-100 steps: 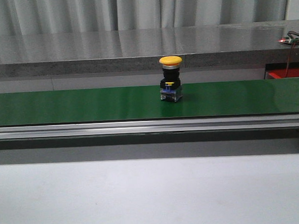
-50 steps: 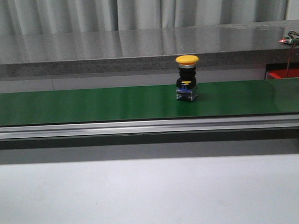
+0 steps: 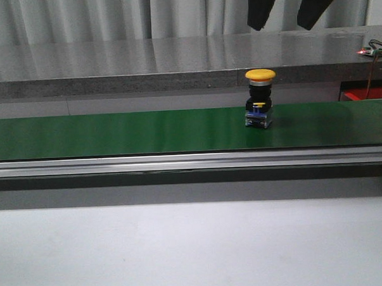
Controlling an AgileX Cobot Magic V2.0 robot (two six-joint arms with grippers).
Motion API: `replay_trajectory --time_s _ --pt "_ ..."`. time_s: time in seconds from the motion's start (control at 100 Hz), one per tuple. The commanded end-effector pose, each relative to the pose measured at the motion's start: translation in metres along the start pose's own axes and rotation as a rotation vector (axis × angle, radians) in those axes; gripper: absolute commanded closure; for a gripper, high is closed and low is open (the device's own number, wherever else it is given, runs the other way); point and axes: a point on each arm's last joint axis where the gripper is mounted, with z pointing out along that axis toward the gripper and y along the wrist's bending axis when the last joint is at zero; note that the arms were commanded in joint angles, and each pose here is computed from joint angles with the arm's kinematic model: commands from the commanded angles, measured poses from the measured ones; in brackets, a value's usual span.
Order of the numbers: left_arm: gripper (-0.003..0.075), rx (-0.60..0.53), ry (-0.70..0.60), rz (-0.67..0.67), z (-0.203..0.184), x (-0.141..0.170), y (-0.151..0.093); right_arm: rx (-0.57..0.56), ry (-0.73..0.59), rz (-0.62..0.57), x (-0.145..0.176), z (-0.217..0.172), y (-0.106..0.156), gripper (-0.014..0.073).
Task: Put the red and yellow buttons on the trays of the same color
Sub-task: 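Grasp the yellow button at the belt's end with the right gripper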
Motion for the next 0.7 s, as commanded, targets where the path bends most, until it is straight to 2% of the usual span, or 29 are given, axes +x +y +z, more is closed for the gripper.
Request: replay_trajectory --time_s 0.0,0.23,0.52,0.6,0.69 --pt "0.0740 0.005 -0.100 -0.014 -0.011 -0.012 -0.005 0.002 -0.040 -0.004 0.000 -0.018 0.002 -0.0002" --pt "0.0740 0.005 -0.100 -0.014 -0.011 -0.012 -0.005 0.003 0.002 0.004 -0.005 0.010 -0.003 -0.0002" --pt "0.0739 0.004 -0.102 -0.014 -0.011 -0.013 -0.005 0.087 0.056 -0.020 -0.009 0.047 -0.016 0.0000" --pt "0.0740 0.004 -0.102 -0.014 -0.011 -0.013 -0.005 0.099 0.047 -0.023 -0.011 0.051 -0.019 0.0029" --pt "0.0740 0.004 -0.102 -0.014 -0.011 -0.013 -0.005 0.102 0.054 -0.019 -0.011 0.055 -0.021 0.0109"
